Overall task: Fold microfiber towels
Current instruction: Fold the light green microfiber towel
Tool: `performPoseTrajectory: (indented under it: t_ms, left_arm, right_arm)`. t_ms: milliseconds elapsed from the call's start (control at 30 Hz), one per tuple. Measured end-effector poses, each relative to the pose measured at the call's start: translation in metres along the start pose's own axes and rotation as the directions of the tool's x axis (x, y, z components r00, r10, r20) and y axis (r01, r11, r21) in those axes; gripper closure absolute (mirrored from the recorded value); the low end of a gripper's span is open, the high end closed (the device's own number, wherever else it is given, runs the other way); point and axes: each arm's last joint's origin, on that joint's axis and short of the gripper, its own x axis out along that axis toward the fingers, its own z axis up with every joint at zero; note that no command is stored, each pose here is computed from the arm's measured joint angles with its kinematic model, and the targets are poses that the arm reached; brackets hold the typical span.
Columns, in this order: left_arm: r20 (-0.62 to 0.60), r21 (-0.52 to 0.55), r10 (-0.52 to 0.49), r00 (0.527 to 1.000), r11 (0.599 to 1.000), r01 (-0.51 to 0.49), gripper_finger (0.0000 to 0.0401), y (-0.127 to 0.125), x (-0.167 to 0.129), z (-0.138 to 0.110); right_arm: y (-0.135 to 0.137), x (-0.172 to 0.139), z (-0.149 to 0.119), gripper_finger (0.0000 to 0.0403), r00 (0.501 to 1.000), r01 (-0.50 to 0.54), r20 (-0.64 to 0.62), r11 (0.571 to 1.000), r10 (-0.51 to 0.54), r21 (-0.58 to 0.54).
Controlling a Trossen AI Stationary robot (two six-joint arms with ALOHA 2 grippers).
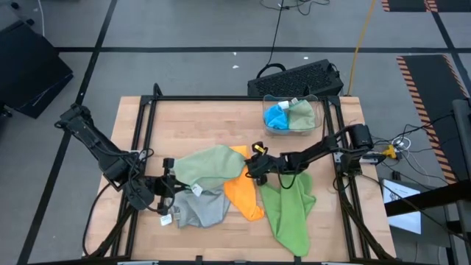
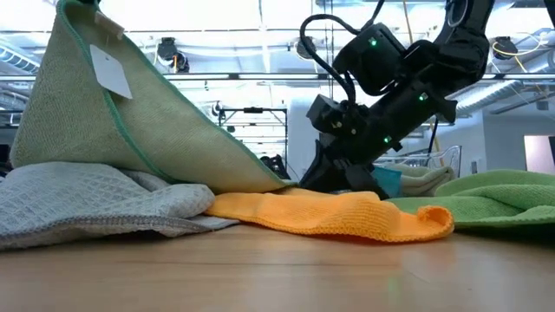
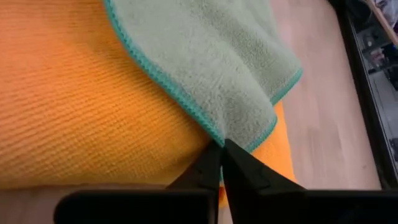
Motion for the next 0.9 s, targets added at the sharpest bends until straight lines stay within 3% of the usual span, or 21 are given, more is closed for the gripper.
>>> performPoseTrajectory:
  t_ms: [233,467,667,733,900]
  left_arm:
    - [0.032,0.02,0.025,0.999,0.999,-0.026,0.0383,0.003,-0.003,0.002]
    - [0.129,0.092,0.155,0.98,0.982,-0.167,0.0395,0.011,-0.011,0.009]
    - [0.306,0.111,0.371,0.877,0.901,-0.42,0.0386,0.03,-0.032,0.029]
    - [0.371,0.112,0.376,0.849,0.89,-0.443,0.0393,0.039,-0.042,0.038]
    - [0.565,0.102,0.281,0.776,0.909,-0.404,0.0387,0.062,-0.062,0.056]
  right_arm:
    - [-0.009,-0.026,0.017,0.0399,0.999,-0.002,0.041,0.998,-0.001,0.067]
    - [-0.026,-0.065,0.04,0.0401,0.986,0.116,0.1,0.978,-0.135,0.174]
    - [-0.059,-0.119,0.071,0.0401,0.926,0.196,0.242,0.917,-0.289,0.347]
    - [-0.072,-0.139,0.081,0.0402,0.901,0.202,0.286,0.899,-0.325,0.388]
    - [-0.101,-0.178,0.099,0.0402,0.879,0.209,0.315,0.883,-0.358,0.421]
